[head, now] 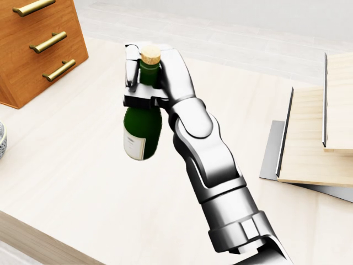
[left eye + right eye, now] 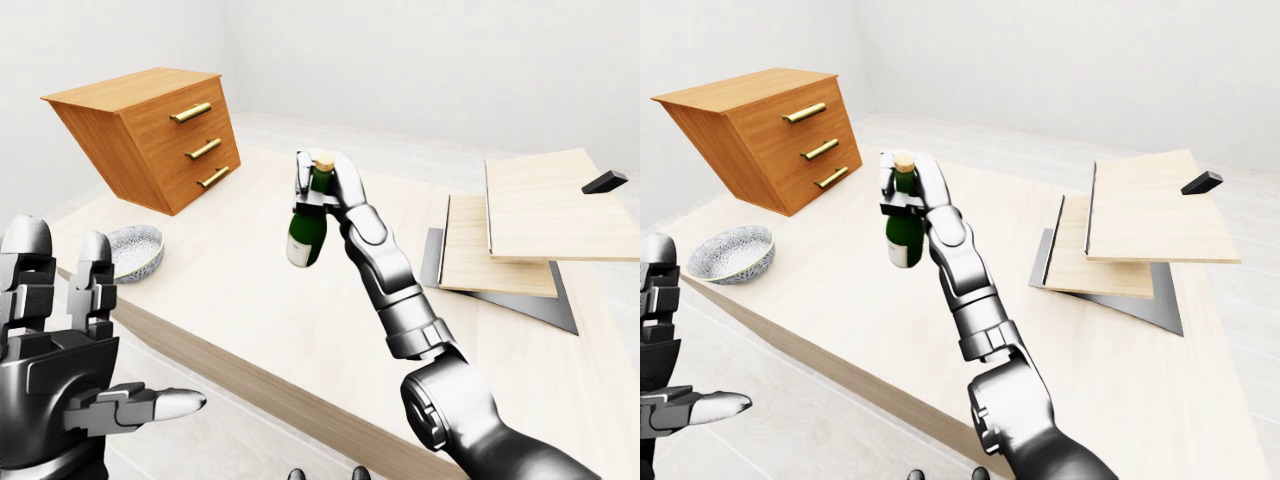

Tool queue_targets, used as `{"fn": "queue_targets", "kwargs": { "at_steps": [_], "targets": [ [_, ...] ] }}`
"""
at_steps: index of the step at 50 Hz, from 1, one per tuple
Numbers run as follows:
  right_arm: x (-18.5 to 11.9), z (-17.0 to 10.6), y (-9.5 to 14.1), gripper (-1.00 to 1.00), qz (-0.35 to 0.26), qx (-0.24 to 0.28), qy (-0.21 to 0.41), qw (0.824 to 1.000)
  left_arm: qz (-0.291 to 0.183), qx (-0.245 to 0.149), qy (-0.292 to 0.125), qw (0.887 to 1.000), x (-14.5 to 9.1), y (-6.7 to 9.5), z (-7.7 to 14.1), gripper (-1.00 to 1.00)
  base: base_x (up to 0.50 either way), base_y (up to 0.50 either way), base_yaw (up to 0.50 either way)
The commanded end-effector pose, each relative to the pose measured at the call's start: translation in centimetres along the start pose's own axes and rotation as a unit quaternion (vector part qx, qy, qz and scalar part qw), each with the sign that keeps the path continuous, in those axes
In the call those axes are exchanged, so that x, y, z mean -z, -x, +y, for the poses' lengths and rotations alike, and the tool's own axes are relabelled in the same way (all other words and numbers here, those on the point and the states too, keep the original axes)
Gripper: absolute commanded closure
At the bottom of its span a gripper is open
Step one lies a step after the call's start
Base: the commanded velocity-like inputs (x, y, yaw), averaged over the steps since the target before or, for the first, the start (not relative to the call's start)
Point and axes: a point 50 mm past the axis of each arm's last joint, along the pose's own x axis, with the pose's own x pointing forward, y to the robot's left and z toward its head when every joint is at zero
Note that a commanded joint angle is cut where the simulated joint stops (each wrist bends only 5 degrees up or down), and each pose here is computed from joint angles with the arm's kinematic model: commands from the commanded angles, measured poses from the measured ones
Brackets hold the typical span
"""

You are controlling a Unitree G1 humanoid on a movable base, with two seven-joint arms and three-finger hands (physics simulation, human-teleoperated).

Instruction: Put the wine bottle on the wine rack.

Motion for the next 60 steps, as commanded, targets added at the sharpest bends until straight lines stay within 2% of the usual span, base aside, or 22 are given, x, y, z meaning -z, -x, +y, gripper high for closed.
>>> {"fn": "queue_targets", "kwargs": {
  "at_steps": [1,3,4,5,6,9,18,22,29,33,46,50,52,53,56,60],
  "targets": [
    [-3.5,-3.4,1.2,1.00,-0.084,0.056,-0.063,0.993,0.002,0.003,0.002,1.000,0.1,0.0,-0.2,-1.00,0.00,0.00,0.00],
    [-3.7,-4.0,1.3,1.00,-0.089,0.070,-0.065,0.991,0.000,0.003,0.002,1.000,0.0,0.0,-0.2,-1.00,0.00,0.00,0.00],
    [-4.3,-5.0,1.6,1.00,-0.105,0.087,-0.097,0.986,-0.003,0.003,0.002,1.000,-0.1,-0.1,-0.3,-1.00,0.00,0.00,0.00],
    [-4.5,-5.4,1.7,1.00,-0.109,0.095,-0.103,0.984,-0.005,0.003,0.003,1.000,-0.2,-0.1,-0.3,-1.00,0.00,0.00,0.00],
    [-4.7,-6.6,1.8,1.00,-0.111,0.132,-0.124,0.977,-0.005,0.003,0.003,1.000,-0.2,0.0,-0.3,-1.00,0.00,0.00,0.00],
    [-5.3,-8.3,2.2,1.00,-0.121,0.166,-0.143,0.968,-0.005,0.003,0.004,1.000,-0.3,0.1,-0.4,-1.00,0.00,0.00,0.00],
    [-7.8,-11.3,3.6,1.00,-0.166,0.190,-0.159,0.955,-0.003,0.003,0.003,1.000,-0.2,0.1,-0.4,-1.00,0.00,0.00,0.00],
    [-8.4,-12.2,4.4,1.00,-0.190,0.180,-0.205,0.943,-0.002,0.003,0.004,1.000,-0.2,0.1,-0.5,-1.00,0.00,0.00,0.00],
    [-8.5,-13.1,5.1,1.00,-0.192,0.190,-0.226,0.936,-0.011,0.004,0.005,1.000,-0.4,-0.1,-0.7,-1.00,0.00,0.00,0.00],
    [-8.5,-14.4,5.7,1.00,-0.200,0.198,-0.272,0.920,-0.010,0.004,0.006,1.000,-0.4,-0.1,-0.7,-1.00,0.00,0.00,0.00],
    [-9.1,-16.4,7.5,1.00,-0.208,0.225,-0.296,0.905,-0.018,0.000,0.009,1.000,-0.6,-0.2,-0.6,-1.00,0.00,0.00,0.00],
    [-9.1,-17.0,8.0,1.00,-0.201,0.254,-0.282,0.903,-0.023,-0.005,0.012,1.000,-0.8,-0.2,-0.5,-1.00,0.00,0.00,0.00],
    [-9.4,-16.7,8.1,1.00,-0.206,0.247,-0.276,0.906,-0.023,-0.005,0.012,1.000,-0.8,-0.2,-0.5,-1.00,0.00,0.00,0.00],
    [-10.0,-16.2,8.5,1.00,-0.224,0.236,-0.290,0.900,-0.019,-0.004,0.012,1.000,-0.7,-0.1,-0.5,-1.00,0.00,0.00,0.00],
    [-10.6,-14.1,8.7,1.00,-0.230,0.227,-0.292,0.900,-0.015,-0.003,0.014,1.000,-0.5,0.0,-0.5,-1.00,0.00,0.00,0.00],
    [-10.6,-14.0,8.8,1.00,-0.231,0.227,-0.293,0.900,-0.014,-0.003,0.014,1.000,-0.5,0.0,-0.5,-1.00,0.00,0.00,0.00]
  ]
}}
